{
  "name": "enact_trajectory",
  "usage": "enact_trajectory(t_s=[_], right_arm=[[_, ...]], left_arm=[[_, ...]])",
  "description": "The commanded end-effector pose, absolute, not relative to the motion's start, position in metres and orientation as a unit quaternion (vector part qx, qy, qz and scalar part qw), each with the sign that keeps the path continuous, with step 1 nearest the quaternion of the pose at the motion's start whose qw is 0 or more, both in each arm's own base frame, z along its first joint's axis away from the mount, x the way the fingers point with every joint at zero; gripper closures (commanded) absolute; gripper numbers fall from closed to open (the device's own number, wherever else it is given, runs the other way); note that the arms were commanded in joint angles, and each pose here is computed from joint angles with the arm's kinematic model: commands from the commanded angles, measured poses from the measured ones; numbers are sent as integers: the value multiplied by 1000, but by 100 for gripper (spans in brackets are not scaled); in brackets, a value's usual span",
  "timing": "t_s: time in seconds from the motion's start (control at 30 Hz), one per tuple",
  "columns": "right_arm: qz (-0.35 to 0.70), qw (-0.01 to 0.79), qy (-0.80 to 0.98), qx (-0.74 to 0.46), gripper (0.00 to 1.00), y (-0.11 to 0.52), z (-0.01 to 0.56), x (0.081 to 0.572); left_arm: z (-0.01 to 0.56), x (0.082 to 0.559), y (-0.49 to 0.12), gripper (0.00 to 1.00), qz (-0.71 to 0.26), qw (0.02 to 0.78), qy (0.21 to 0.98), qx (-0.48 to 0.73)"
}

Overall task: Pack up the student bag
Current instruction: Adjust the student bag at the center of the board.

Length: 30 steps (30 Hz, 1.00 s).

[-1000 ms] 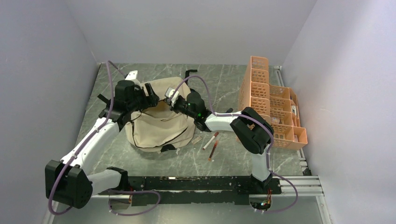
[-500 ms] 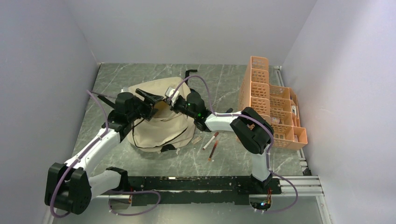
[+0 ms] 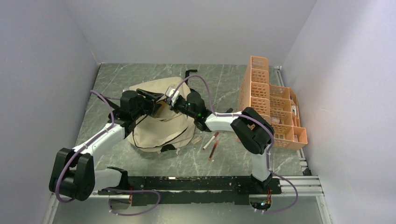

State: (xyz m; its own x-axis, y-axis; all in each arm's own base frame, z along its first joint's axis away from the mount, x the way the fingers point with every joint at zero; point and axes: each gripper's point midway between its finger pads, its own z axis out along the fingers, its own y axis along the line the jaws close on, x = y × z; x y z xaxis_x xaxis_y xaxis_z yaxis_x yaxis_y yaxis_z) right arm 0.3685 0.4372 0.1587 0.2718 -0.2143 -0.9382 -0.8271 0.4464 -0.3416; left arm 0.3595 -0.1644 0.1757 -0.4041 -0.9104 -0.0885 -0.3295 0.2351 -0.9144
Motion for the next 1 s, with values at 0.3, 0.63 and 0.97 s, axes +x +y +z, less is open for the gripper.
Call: enact_trajectory(t_s=[0.3,0.63,0.97], right_arm=[[244,671,523,-465,100,438,192,362],[242,667,523,-471,87,436,192,356],[246,663,585,-396,58,401,221,349]], left_arm=[[201,380,-164,61,-450,364,691,-433],[204,384,-158,95,-447,378,686,-431],[222,392,-109,95,-394,438,685,-428]])
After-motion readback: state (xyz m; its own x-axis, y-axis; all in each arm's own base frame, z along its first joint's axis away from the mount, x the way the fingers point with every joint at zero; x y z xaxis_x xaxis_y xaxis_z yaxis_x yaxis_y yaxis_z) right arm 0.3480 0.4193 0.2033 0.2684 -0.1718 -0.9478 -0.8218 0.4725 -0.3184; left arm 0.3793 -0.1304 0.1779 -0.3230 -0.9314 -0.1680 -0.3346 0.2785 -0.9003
